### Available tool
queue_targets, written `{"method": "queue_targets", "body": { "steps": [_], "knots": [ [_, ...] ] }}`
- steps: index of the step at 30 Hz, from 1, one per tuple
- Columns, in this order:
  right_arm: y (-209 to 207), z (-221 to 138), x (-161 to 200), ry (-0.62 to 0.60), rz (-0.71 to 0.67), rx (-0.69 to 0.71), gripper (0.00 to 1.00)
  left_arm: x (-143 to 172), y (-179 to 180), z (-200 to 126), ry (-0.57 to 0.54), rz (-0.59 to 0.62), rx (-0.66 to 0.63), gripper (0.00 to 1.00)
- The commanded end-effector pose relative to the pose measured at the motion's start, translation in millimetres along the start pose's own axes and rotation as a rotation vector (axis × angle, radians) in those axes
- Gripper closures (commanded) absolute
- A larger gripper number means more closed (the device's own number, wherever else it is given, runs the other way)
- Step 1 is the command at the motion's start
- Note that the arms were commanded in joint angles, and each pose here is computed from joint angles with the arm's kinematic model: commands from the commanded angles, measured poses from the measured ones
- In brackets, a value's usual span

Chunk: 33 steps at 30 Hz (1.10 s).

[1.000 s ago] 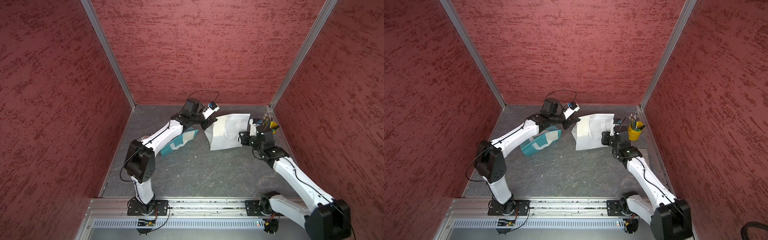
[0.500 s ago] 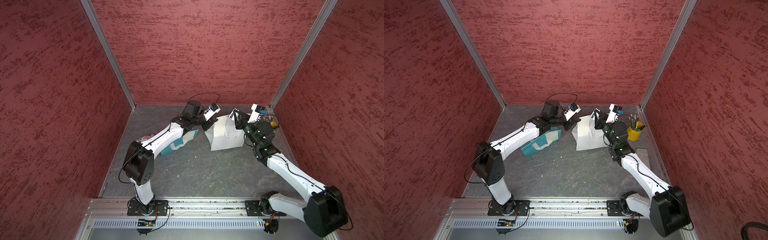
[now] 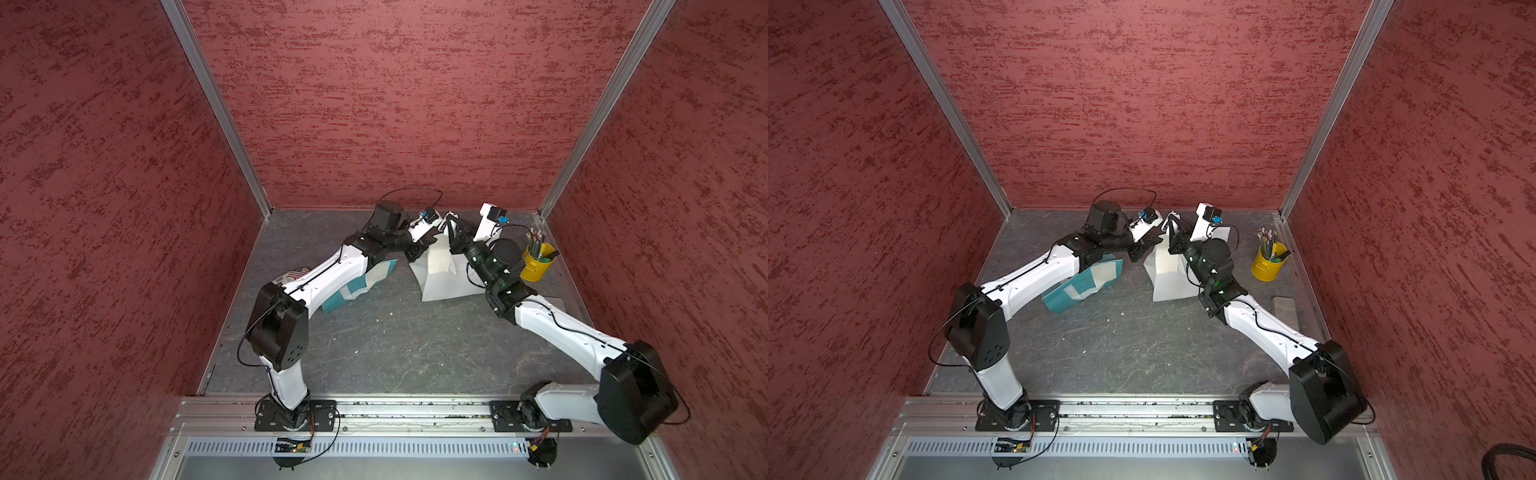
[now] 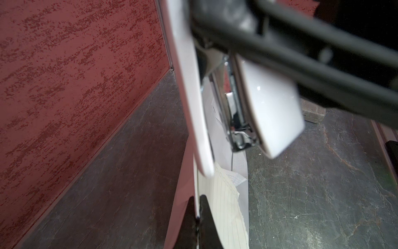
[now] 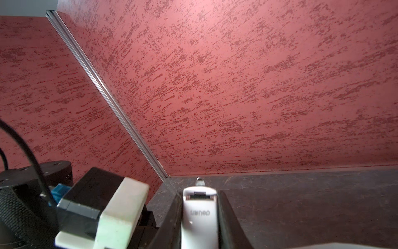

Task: Staple the receipts to the bags
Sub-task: Place the stapler in the takeout bag.

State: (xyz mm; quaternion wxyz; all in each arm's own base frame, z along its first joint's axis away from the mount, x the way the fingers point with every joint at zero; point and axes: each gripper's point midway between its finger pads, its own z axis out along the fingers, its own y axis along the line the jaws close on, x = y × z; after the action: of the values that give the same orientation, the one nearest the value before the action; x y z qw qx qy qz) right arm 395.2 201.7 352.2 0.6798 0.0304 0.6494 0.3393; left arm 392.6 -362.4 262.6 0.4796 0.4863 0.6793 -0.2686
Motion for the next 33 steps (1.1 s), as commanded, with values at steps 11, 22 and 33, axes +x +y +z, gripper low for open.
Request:
{"method": "queue_targets", "body": {
  "steps": [11,22,33],
  "knots": [
    [-6,13,-2,0.001,-0.107,0.132,1.00,-13,-2,-7,-0.028,0.037,-0.008,1.00],
    [-13,15,11,0.056,-0.129,0.161,1.00,-14,0,-7,-0.036,0.035,-0.011,1.00],
    [-15,17,16,0.081,-0.150,0.166,1.00,-13,2,-5,-0.037,0.033,-0.011,1.00]
  ]
}}
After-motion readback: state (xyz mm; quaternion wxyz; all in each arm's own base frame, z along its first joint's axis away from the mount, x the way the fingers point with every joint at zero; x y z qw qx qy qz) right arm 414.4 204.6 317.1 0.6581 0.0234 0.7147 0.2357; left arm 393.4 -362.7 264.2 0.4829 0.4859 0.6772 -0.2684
